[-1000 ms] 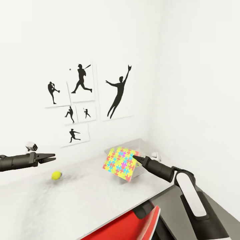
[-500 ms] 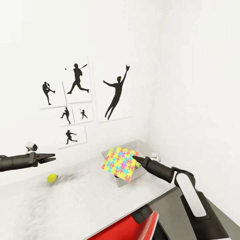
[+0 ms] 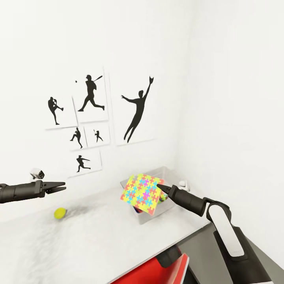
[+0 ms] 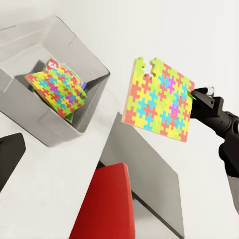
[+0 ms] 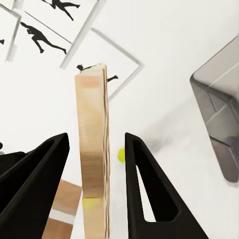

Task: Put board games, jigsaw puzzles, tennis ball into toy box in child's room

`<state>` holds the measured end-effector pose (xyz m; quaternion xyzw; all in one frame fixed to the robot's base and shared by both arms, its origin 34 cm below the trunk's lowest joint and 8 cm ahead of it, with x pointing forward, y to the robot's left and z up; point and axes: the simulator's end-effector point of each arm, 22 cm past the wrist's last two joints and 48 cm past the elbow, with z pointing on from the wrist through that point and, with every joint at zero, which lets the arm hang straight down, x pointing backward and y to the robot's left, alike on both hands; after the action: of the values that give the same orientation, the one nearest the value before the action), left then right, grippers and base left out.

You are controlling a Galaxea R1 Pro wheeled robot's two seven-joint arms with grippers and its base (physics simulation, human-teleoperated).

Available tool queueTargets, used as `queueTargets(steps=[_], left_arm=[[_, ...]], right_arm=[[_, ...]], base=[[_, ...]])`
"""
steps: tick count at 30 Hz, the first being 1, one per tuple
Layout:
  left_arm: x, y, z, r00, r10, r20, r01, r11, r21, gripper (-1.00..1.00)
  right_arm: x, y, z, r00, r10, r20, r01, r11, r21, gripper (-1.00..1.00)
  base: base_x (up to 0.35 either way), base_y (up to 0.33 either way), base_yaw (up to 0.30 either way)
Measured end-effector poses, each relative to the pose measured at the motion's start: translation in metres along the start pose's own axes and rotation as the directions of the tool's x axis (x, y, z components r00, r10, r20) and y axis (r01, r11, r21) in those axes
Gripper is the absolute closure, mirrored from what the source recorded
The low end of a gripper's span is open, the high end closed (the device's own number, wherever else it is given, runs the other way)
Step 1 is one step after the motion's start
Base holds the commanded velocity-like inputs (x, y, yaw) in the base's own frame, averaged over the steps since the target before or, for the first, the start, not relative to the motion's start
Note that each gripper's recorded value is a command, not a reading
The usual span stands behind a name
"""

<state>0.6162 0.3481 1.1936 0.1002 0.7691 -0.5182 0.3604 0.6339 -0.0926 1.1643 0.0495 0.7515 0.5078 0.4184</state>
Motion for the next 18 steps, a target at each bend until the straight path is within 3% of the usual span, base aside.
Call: queueTargets(steps=[5, 18], left_arm=[[0.0, -0.0002, -0.0001, 1.0, 0.0, 0.0, 0.0, 1.0, 0.0, -1.0], [-0.0004, 0.0001, -0.0001, 1.0, 0.001, 0.001, -0.001, 1.0, 0.0, -1.0]], right_arm=[[0.0, 0.0001, -0.0002, 1.0, -0.001, 0.0, 0.001, 1.0, 0.001, 1.0], [0.0008, -0.0017, 0.0005, 1.0, 0.002, -0.002, -0.002, 1.0, 0.002, 1.0]], base=[[0.183, 0.037, 0.0], [0.012, 0.001, 0.0]])
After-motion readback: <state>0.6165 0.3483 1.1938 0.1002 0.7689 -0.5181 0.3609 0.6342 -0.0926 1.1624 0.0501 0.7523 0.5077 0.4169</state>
